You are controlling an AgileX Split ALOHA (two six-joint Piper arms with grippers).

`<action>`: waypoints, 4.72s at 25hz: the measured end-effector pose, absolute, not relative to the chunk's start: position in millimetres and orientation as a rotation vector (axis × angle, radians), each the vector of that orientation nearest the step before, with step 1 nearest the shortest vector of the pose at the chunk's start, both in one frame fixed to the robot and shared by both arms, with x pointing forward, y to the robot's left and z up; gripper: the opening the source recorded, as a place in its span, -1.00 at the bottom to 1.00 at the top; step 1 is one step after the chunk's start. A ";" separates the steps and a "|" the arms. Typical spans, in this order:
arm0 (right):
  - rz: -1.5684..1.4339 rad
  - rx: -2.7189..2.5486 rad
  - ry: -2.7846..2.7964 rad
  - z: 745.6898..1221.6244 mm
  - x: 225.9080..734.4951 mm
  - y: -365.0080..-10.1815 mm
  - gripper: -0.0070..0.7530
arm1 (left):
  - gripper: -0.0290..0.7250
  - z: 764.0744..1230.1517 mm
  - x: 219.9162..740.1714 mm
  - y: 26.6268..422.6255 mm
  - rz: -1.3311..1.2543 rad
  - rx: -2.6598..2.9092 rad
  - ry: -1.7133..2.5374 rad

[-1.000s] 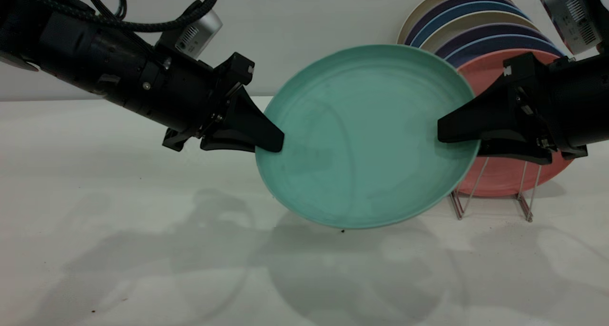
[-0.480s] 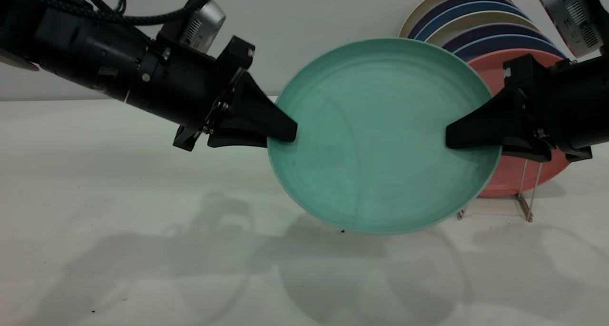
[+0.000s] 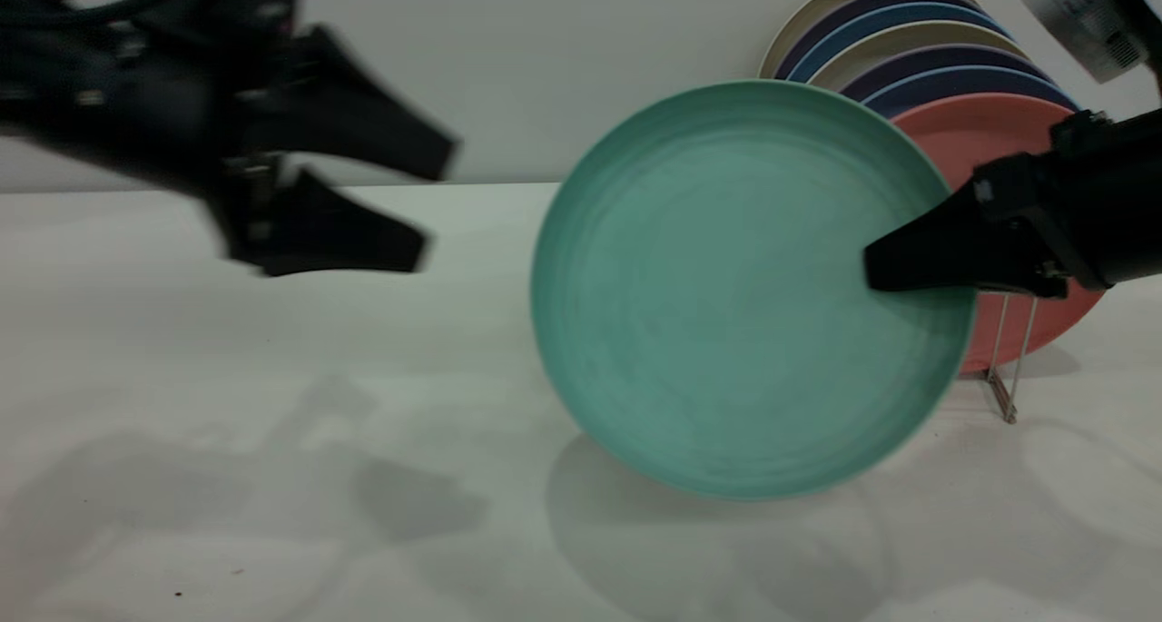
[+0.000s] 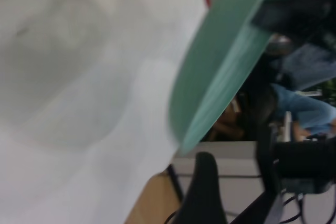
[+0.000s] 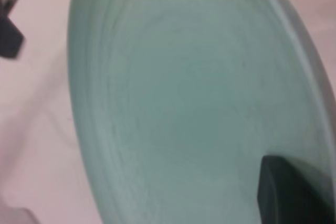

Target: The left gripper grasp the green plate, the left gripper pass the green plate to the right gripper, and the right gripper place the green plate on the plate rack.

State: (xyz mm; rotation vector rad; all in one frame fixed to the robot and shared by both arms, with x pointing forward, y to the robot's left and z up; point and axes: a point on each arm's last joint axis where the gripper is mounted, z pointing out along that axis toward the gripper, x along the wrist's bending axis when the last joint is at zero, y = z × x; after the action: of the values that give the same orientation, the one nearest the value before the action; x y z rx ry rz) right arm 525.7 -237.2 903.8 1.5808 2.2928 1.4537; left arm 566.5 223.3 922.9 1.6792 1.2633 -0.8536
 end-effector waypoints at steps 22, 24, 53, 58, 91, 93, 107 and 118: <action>0.546 0.492 2.400 1055.3 575.6 -283.4 -0.80 | 0.51 919.7 587.7 325.0 -0.593 1.847 1.776; 0.524 0.469 2.392 1058.5 580.3 -284.5 -0.80 | 0.51 919.7 587.7 325.0 -0.591 1.847 1.776; 0.516 0.336 2.481 995.3 616.7 -282.4 -0.80 | 0.51 918.5 590.4 326.7 -0.544 1.842 1.792; 0.520 0.342 2.503 987.3 618.7 -282.2 -0.79 | 0.51 918.3 590.8 327.0 -0.537 1.841 1.794; 0.721 2.062 2.204 1065.0 536.7 -279.7 0.19 | 0.47 997.0 593.4 363.4 -0.143 2.076 2.072; 0.492 2.127 2.231 1061.6 524.9 -288.1 0.14 | 0.41 1010.8 584.2 361.8 -0.155 2.072 2.093; 0.489 1.947 2.072 1105.4 384.4 -295.9 0.11 | 0.30 1089.3 430.1 325.5 0.078 2.004 2.015; 0.825 1.725 2.014 1104.7 297.8 -281.0 0.11 | 0.30 1093.5 297.9 294.8 0.466 1.803 1.873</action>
State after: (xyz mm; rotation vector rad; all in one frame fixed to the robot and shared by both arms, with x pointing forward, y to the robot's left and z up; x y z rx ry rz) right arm 297.8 -281.0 1104.7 1.7254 2.0136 0.8248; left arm 297.9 294.8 1093.5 1.8029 1.8732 0.4664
